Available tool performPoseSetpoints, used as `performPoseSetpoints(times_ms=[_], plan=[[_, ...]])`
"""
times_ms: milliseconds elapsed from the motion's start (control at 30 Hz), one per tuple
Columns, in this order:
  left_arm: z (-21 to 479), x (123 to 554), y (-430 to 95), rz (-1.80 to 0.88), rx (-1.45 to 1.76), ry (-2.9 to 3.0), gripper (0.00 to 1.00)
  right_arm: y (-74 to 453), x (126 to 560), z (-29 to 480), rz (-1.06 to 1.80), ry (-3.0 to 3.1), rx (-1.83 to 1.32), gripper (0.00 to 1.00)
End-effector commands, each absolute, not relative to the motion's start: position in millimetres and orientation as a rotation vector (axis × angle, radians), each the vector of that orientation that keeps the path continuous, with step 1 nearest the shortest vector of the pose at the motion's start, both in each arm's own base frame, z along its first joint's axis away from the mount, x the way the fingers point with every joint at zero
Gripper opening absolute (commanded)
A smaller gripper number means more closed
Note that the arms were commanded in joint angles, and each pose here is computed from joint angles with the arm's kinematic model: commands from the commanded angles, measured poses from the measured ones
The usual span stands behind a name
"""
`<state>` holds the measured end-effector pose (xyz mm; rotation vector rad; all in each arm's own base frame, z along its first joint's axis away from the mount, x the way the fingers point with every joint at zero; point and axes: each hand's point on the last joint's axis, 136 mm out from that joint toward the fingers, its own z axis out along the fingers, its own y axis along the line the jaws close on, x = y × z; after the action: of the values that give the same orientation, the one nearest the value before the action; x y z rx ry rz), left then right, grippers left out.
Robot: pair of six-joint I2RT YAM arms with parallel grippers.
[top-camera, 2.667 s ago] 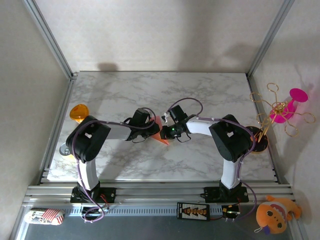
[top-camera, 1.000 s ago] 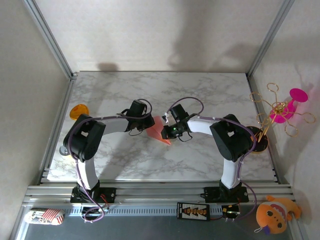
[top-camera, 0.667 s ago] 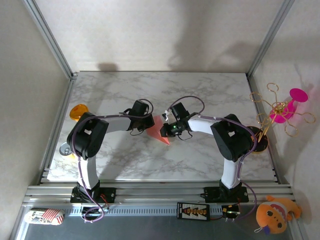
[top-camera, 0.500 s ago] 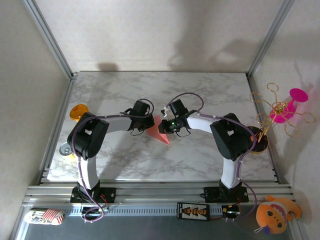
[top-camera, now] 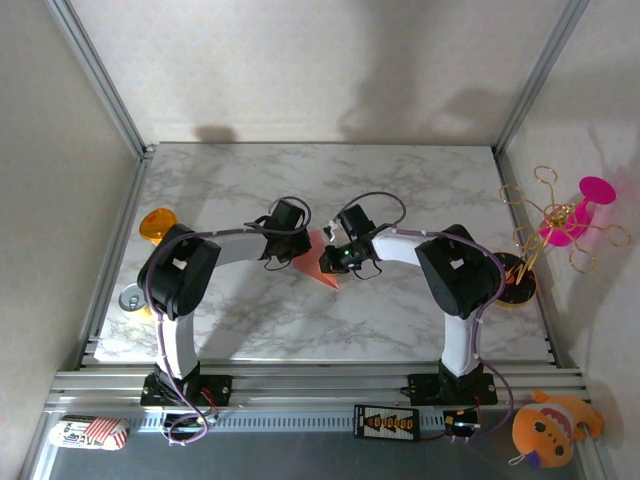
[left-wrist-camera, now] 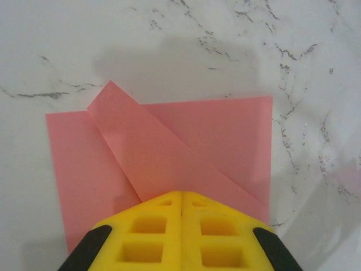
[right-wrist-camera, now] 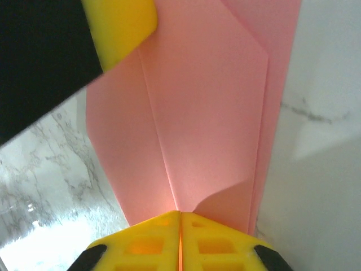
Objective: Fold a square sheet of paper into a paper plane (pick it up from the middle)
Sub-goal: Fourth fold the wing at the center of the table.
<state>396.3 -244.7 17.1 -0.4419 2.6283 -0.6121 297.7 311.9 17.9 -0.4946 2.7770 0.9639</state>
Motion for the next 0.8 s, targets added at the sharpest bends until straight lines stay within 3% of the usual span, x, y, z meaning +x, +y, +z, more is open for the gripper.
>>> performPoseSetpoints(times_ms=[0,767], plan=[[-26,373,-213,-0.369,-0.531,2.746,0.02,296,262,6,0.954,2.899,-0.491,0.1],[-28,369,-211,-0.366,-0.544,2.749,0.02,253,212,-4,0.861,3.01,-0.434,0.1]])
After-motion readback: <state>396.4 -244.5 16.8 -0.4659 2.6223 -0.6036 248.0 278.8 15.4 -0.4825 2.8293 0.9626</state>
